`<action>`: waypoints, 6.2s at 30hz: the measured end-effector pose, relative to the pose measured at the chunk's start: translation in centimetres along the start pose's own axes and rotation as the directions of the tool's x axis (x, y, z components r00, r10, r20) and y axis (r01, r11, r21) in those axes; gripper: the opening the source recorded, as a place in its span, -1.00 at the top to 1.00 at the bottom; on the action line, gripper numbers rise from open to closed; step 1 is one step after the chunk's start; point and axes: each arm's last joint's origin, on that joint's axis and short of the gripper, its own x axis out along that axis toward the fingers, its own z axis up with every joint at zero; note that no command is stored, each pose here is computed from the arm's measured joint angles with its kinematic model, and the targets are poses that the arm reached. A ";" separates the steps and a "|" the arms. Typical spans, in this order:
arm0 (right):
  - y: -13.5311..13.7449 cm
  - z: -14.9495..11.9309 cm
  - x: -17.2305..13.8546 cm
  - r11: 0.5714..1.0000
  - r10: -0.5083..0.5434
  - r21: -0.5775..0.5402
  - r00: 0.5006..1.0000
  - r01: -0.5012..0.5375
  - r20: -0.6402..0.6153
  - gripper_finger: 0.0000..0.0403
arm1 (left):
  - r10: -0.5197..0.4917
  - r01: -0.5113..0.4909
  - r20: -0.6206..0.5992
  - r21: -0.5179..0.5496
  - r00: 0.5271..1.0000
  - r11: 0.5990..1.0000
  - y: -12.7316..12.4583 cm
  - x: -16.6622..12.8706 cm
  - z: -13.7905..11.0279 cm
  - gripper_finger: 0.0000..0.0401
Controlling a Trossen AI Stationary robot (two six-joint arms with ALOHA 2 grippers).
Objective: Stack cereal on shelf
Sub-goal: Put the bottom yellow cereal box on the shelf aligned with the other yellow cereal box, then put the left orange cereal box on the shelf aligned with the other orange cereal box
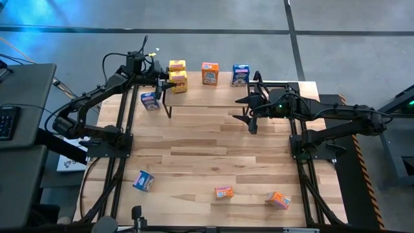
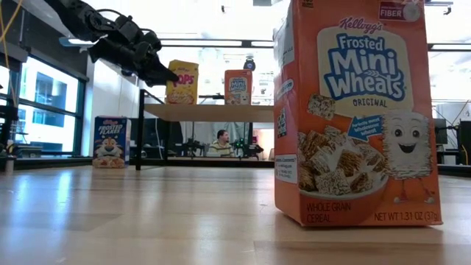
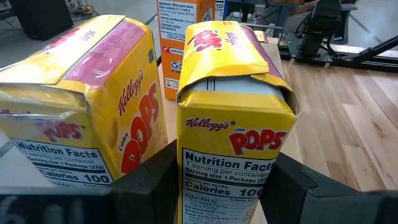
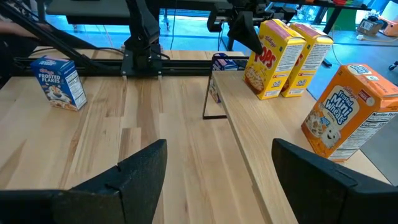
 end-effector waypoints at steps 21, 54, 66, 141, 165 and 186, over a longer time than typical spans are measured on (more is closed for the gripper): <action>0.0 0.0 0.0 1.000 0.000 0.000 1.000 0.000 0.000 -0.40 | 0.023 -0.024 -0.015 -0.005 1.000 1.000 0.0 0.0 -0.1 0.16; 0.0 0.0 0.0 1.000 0.000 0.000 1.000 0.000 0.000 -0.40 | 0.041 -0.041 -0.024 -0.010 0.999 0.999 0.2 -0.2 -0.2 -0.05; 0.0 0.0 0.0 1.000 0.000 0.000 1.000 0.000 0.000 -0.40 | 0.100 -0.100 -0.027 -0.036 0.995 0.994 0.1 -0.6 0.2 -0.23; 0.0 0.0 0.0 1.000 0.000 0.000 1.000 0.000 0.000 -0.40 | -0.045 0.059 -0.072 0.199 0.996 0.978 -30.5 10.4 6.6 -0.25; 0.0 0.0 0.0 1.000 0.000 0.000 1.000 0.000 -0.005 -0.40 | -0.159 0.162 -0.121 0.020 0.980 0.987 -41.9 13.3 4.4 -0.25; 0.0 -0.1 0.0 1.000 0.001 0.000 1.000 -0.001 -0.008 -0.40 | -0.202 0.206 -0.167 0.005 0.965 0.979 -45.4 13.9 1.8 -0.49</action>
